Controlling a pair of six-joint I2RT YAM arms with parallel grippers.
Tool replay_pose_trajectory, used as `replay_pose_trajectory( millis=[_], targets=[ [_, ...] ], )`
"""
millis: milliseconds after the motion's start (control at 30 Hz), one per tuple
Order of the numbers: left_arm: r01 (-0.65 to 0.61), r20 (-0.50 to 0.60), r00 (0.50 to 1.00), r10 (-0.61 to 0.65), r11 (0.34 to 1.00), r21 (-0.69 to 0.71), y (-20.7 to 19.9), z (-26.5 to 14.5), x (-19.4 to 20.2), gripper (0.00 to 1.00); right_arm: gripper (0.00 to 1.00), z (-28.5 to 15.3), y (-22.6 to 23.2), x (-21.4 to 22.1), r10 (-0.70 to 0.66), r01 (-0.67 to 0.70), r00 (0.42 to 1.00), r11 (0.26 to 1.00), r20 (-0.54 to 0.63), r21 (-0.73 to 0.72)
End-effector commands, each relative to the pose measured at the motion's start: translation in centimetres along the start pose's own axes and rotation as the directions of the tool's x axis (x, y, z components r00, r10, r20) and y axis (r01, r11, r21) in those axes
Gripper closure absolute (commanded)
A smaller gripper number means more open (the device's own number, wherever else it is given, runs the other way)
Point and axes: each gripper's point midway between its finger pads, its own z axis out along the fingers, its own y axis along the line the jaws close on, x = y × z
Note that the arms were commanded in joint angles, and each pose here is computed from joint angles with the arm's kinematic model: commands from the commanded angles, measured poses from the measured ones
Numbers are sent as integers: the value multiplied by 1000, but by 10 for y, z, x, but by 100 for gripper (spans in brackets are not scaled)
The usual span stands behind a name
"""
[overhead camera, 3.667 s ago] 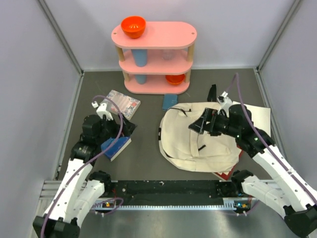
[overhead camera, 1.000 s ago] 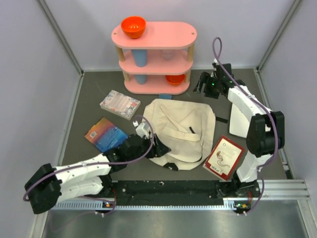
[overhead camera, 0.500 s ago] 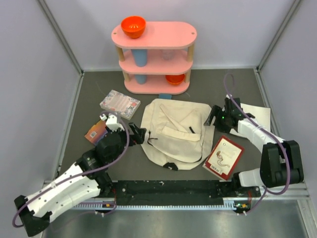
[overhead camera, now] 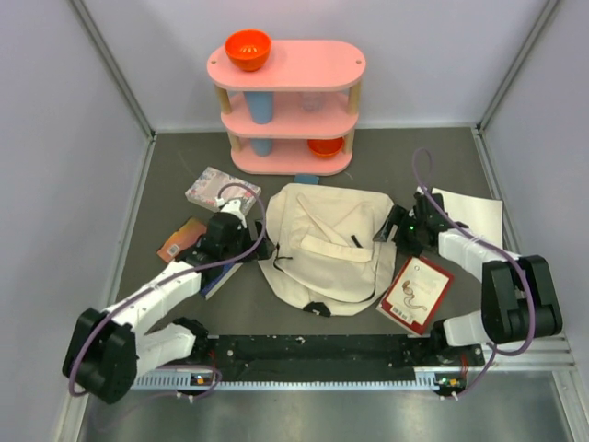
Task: Pack the student bag
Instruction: Adjust the student bag at the center of the board.
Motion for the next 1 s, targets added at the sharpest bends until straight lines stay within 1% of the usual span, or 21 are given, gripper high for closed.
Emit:
replay_pose_trajectory(
  millis=[0,100,167,267,300,367,400,467,500,533,600,633,667,700,733,767,800,833,867,933,967],
  targets=[
    [-21,-32,999,27,986,165,-29,16,-3,2,23,3,18,-6,0,1,1000,996,15,-91],
    [0,-70,997,8,994,106,-17,33,3,2,24,3,22,-8,-1,2,1000,994,15,-105],
    [10,-55,998,-4,994,106,-12,45,3,2,24,4,24,-10,3,-1,1000,994,13,-110],
    [47,-95,995,-36,991,121,-8,57,6,2,28,7,27,-13,0,2,1000,993,13,-121],
    [56,-102,994,-43,990,127,-9,59,7,7,33,7,28,-14,0,1,1000,992,13,-123],
    [76,-130,990,-51,977,198,-18,57,14,12,42,7,32,-17,-5,8,1000,990,18,-143],
    [72,-107,993,-46,965,254,-28,55,9,20,50,7,37,-19,-11,15,1000,986,23,-166],
    [84,-114,992,-47,934,347,-43,45,12,26,60,4,47,-26,-23,31,999,979,38,-202],
    [75,-84,995,-46,918,388,-51,42,5,36,62,2,55,-29,-32,42,998,972,46,-232],
    [85,-97,994,-47,898,432,-59,36,7,40,65,1,58,-32,-33,44,998,968,49,-245],
    [78,-91,995,-39,874,480,-66,31,7,50,77,-4,74,-43,-53,71,996,953,67,-295],
    [77,-91,995,-36,863,498,-69,28,7,63,82,-6,78,-47,-60,79,996,949,73,-306],
    [76,-98,995,-29,849,524,-74,25,8,67,87,-10,87,-56,-64,90,994,943,91,-320],
    [77,-100,995,-26,837,542,-77,21,8,71,87,-12,91,-60,-69,97,993,938,94,-333],
    [70,-90,996,-23,821,567,-82,18,6,81,90,-15,97,-64,-74,104,992,933,99,-345],
    [65,-90,996,-15,802,593,-87,11,7,85,93,-19,105,-74,-80,118,990,926,118,-358],
    [65,-86,996,-16,795,603,-88,8,7,88,93,-21,111,-77,-81,121,989,920,121,-372],
    [54,-68,998,-16,784,618,-92,4,5,91,94,-22,114,-81,-85,126,989,915,122,-383],
    [43,-48,999,-17,780,625,-93,-3,4,96,97,-27,126,-91,-98,147,985,901,140,-408],
    [12,-6,1000,-11,778,628,-95,-10,3,98,98,-21,133,-93,-97,135,989,895,109,-425],
    [-7,25,1000,-12,780,626,-94,-18,3,98,98,-23,142,-102,-107,150,987,889,123,-433]
  ],
)
